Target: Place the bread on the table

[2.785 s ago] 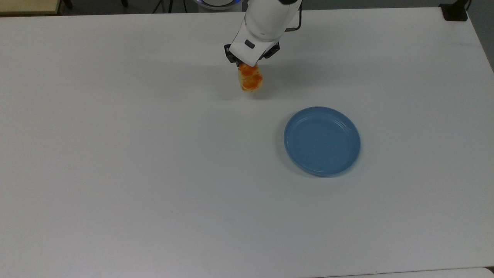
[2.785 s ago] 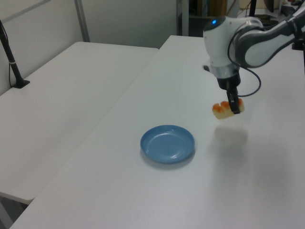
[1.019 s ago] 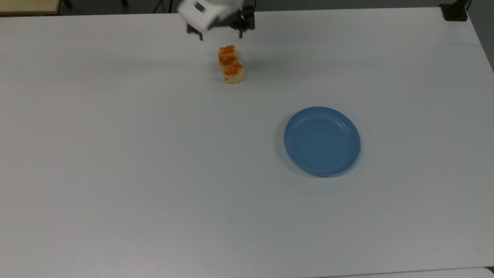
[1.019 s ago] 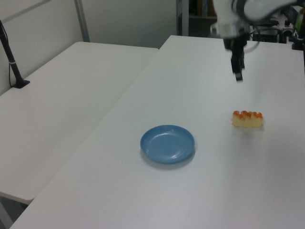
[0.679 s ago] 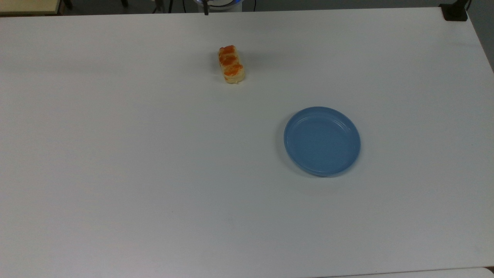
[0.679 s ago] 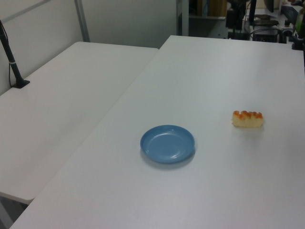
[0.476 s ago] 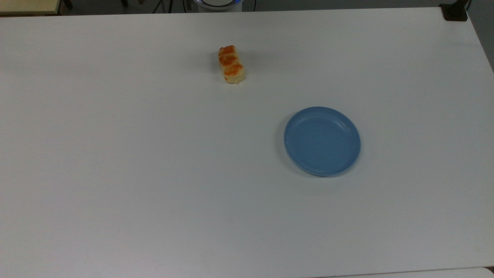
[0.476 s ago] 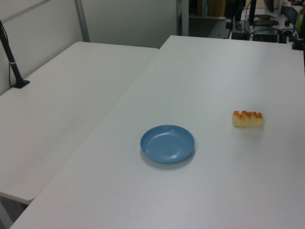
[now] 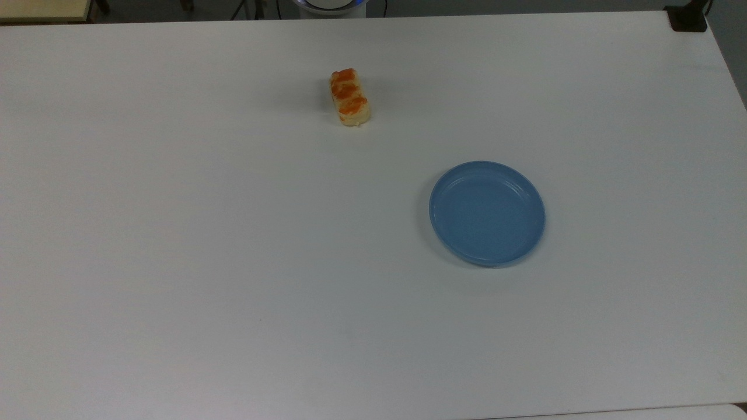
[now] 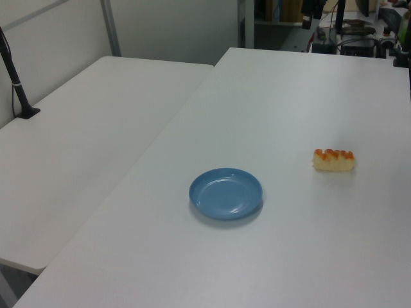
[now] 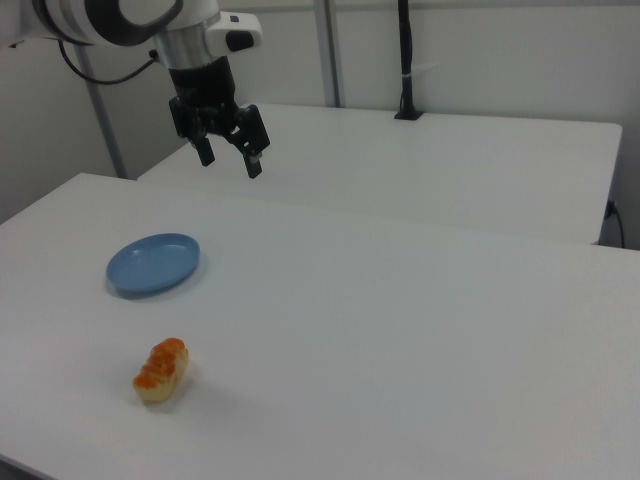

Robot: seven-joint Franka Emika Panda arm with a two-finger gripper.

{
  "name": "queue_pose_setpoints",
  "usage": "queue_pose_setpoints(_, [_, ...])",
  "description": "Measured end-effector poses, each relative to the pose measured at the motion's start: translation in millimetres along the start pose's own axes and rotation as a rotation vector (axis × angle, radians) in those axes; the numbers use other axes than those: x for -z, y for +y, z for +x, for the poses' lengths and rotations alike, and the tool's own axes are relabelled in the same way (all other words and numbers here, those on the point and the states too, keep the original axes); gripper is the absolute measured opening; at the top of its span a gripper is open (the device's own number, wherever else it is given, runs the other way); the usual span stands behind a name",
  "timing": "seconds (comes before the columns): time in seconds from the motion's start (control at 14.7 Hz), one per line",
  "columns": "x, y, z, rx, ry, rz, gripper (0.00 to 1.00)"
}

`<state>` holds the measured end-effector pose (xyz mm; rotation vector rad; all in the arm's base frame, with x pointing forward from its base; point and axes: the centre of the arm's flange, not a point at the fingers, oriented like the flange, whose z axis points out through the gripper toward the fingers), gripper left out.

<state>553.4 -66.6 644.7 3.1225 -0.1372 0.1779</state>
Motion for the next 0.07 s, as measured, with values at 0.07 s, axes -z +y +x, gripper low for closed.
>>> queue_pose_setpoints(0.07, [-2.0, -3.5, 1.2, 0.009, -0.002, 0.000, 1.00])
